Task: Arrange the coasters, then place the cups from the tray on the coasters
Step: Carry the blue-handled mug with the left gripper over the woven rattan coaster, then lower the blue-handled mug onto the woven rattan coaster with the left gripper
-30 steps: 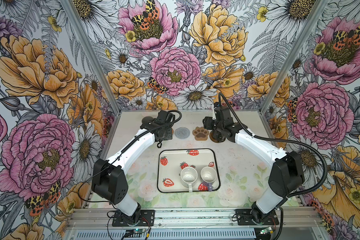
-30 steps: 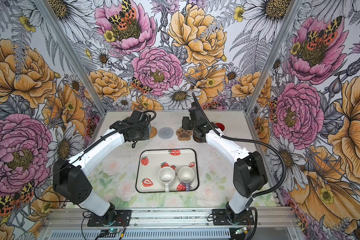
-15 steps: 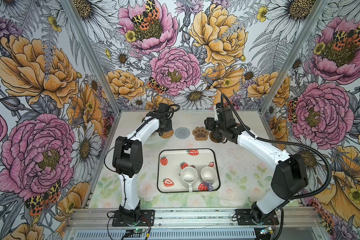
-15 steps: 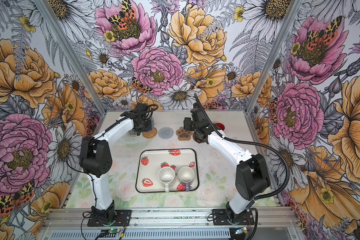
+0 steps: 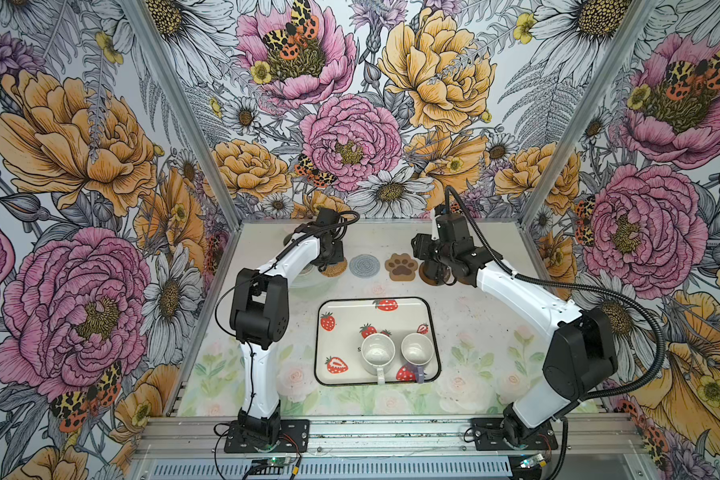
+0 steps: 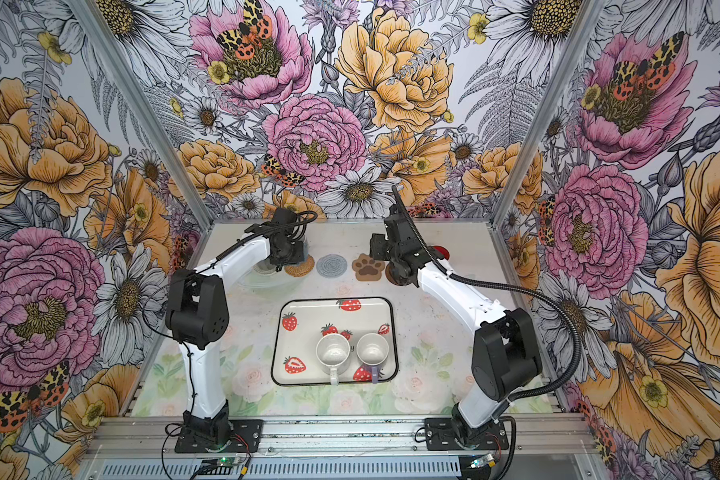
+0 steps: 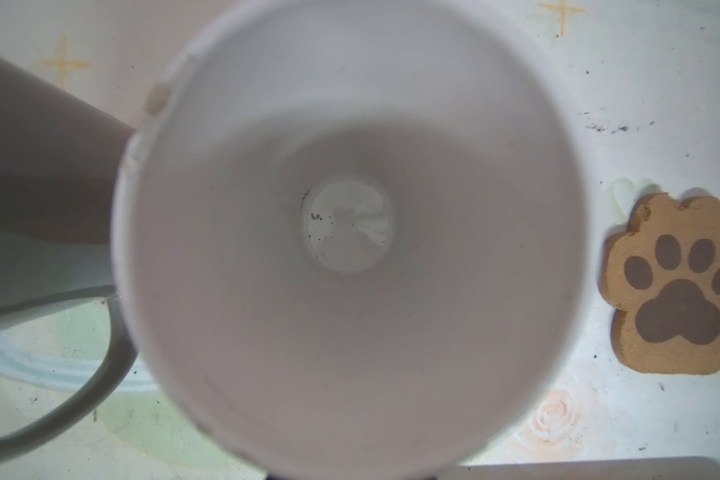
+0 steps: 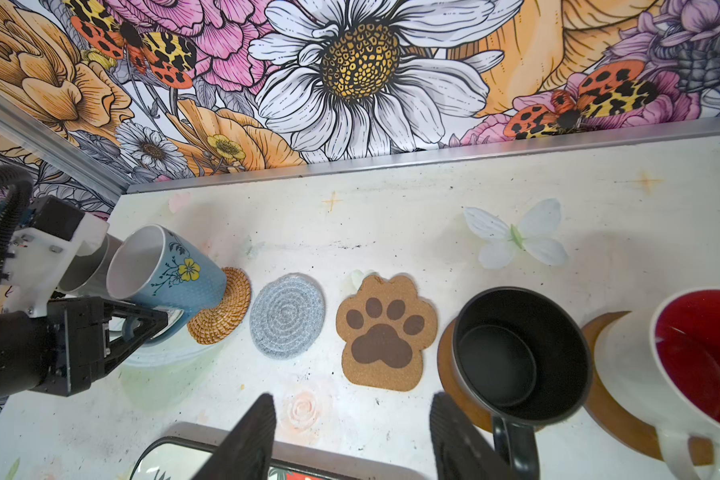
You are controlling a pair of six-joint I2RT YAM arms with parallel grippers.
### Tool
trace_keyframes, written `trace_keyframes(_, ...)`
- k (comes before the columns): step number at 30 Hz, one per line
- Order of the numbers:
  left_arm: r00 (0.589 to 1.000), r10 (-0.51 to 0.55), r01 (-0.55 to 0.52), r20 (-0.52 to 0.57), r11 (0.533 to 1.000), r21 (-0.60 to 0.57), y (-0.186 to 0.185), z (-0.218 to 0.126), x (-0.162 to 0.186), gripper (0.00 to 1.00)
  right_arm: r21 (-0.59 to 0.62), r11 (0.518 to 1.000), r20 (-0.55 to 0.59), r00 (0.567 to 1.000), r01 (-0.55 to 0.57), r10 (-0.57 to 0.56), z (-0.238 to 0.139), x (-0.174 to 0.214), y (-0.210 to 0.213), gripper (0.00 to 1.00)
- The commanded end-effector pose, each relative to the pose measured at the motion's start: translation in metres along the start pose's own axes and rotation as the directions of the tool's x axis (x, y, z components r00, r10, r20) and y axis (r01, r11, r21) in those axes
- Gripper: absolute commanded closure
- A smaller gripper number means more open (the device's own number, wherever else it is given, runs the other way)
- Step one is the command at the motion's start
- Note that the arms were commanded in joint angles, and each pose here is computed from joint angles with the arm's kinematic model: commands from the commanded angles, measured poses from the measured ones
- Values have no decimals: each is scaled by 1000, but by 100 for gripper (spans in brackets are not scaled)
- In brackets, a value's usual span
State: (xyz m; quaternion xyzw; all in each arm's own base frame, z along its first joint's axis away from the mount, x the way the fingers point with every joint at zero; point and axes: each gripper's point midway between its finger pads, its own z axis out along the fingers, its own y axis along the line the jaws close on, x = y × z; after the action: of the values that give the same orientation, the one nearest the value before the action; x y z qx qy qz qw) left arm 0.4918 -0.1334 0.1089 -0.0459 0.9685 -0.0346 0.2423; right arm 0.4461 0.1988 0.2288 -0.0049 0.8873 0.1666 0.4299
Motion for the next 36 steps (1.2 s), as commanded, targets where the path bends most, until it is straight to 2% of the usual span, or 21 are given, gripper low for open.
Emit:
trace_keyframes(1,994,-42,39,99,999,25,-6,-8,-21,100,-20,1000,50,999,-14,15,-9,-14,3,39)
trace_keyframes(18,992,-58,58,111,998,6,-3,-10,-7,100,-22,1000,45,999,-17,18,-8,-13,3,39)
trace_keyframes(36,994,-72,72,78,997,2,-2,2,2,99,-22,1000,48,999,-18,19,-9,-14,2,38)
